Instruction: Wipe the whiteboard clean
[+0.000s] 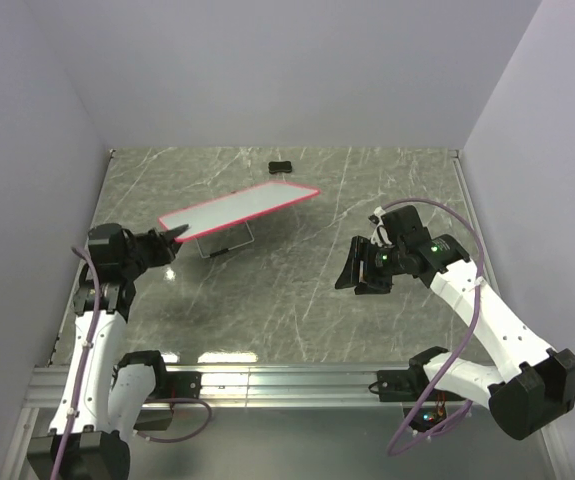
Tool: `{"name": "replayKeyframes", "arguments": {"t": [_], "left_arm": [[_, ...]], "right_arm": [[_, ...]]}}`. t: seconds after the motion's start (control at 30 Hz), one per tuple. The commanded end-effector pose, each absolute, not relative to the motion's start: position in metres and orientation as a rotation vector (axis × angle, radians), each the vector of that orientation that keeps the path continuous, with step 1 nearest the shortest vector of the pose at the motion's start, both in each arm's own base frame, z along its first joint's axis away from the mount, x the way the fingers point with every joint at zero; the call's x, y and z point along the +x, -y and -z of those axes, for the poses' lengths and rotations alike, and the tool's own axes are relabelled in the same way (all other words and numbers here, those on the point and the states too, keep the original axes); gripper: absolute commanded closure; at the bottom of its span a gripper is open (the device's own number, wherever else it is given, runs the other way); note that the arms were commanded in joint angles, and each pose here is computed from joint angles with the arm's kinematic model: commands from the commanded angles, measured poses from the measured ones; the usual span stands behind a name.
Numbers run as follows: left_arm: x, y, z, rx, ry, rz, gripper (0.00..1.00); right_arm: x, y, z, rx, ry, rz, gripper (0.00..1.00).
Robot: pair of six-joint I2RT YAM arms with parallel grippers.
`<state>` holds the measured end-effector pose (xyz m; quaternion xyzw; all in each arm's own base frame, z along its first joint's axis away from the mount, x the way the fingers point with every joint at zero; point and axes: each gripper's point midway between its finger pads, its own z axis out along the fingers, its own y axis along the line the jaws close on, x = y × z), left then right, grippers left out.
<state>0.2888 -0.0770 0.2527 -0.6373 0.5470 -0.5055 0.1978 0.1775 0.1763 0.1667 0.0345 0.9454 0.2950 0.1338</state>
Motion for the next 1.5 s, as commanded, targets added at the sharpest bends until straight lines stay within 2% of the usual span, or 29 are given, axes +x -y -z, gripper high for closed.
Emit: {"name": "replayKeyframes", "arguments": {"t": [0.0,0.43,0.63,1.07,1.23,1.4,1.43,1.47], "left_arm": [[0.273,0.093,-0.297,-1.651,-1.514,1.635,1.0],[0.257,0.09,-0.257,-1.73,-1.498,1.635,1.0],[0.264,0.081,-0.238,-1.663,-1.436,1.662,1.0],[0.277,0.074,-0.214,-1.68,-1.52,1.683,1.0],[0.287,0.066,-0.225,-1.646,-1.599,1.651,0.9],[0.297,0.062,-0.239,-1.599,-1.685,1.621,0.75],[0.3,0.06,-0.241,-1.6,-1.686,1.618,0.7],[0.3,0.06,-0.243,-1.596,-1.687,1.62,0.56]], "right_arm": [[0.179,-0.176,-0.168,0.112,-2.71,-0.867,0.36],[0.178,-0.174,-0.166,0.13,-2.705,-0.868,0.36],[0.177,-0.174,-0.165,0.127,-2.711,-0.857,0.36],[0.182,-0.175,-0.16,0.148,-2.73,-0.849,0.36],[0.183,-0.177,-0.158,0.164,-2.73,-0.855,0.36],[0.185,-0.178,-0.157,0.18,-2.728,-0.864,0.36],[0.186,-0.179,-0.157,0.186,-2.723,-0.871,0.36],[0.186,-0.179,-0.158,0.187,-2.72,-0.872,0.36]]}}
